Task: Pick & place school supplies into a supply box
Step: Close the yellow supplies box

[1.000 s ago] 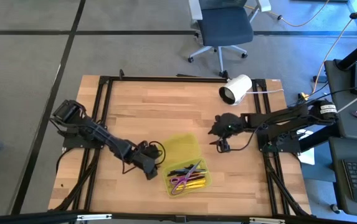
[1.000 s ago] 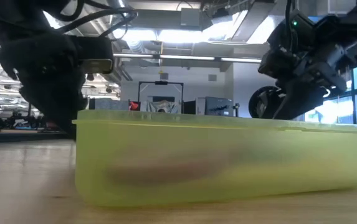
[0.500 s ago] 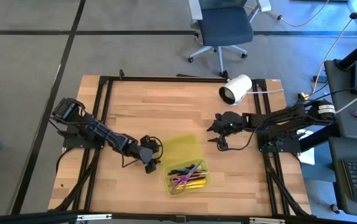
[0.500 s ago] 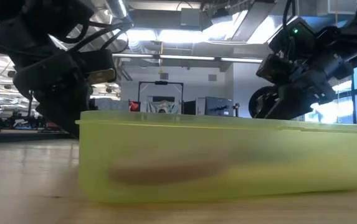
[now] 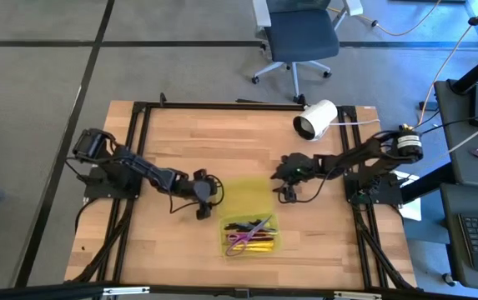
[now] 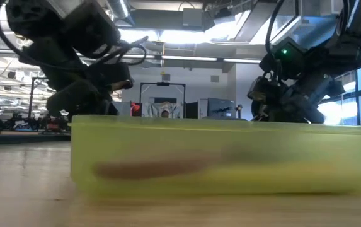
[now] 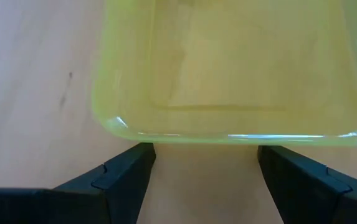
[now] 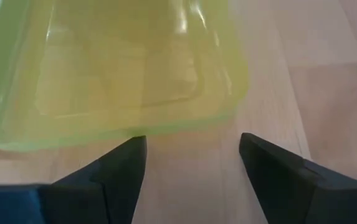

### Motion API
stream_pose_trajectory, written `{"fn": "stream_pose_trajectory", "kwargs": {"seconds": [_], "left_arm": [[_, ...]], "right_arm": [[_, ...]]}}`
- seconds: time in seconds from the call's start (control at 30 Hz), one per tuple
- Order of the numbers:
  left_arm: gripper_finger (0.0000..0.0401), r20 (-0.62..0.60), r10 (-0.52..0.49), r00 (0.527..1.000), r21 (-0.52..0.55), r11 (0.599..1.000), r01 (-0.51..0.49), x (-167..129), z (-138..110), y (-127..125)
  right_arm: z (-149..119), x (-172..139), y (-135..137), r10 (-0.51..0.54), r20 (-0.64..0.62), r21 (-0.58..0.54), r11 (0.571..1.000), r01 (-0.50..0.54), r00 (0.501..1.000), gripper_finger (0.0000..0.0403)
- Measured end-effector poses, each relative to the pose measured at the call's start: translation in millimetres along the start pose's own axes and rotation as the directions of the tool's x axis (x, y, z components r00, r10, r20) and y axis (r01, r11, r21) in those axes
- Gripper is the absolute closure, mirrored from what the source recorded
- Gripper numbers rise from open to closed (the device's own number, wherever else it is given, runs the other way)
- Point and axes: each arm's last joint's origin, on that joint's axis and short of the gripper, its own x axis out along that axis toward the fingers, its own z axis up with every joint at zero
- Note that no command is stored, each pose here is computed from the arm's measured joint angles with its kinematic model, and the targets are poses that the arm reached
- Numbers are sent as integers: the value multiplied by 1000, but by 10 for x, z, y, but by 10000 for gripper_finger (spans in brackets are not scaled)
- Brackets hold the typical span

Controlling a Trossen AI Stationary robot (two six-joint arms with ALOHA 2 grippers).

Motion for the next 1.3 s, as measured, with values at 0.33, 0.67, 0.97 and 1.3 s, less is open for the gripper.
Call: {"fn": "stream_pose_trajectory", "kwargs": {"seconds": [0.33,0.67,0.97,1.3], "left_arm": [[118,17,-51,999,81,995,49,48,93,198],[118,38,-53,998,95,994,49,11,126,210],[118,85,30,996,131,991,-41,-77,173,244],[118,98,18,995,128,991,-31,-83,188,235]], "right_arm": [[93,38,-3,16,28,-55,998,-14,999,138],[135,18,1,17,42,-65,998,-14,999,138],[196,-30,9,17,83,-192,981,-1,996,138],[300,-26,14,20,122,-199,980,5,992,138]]}}
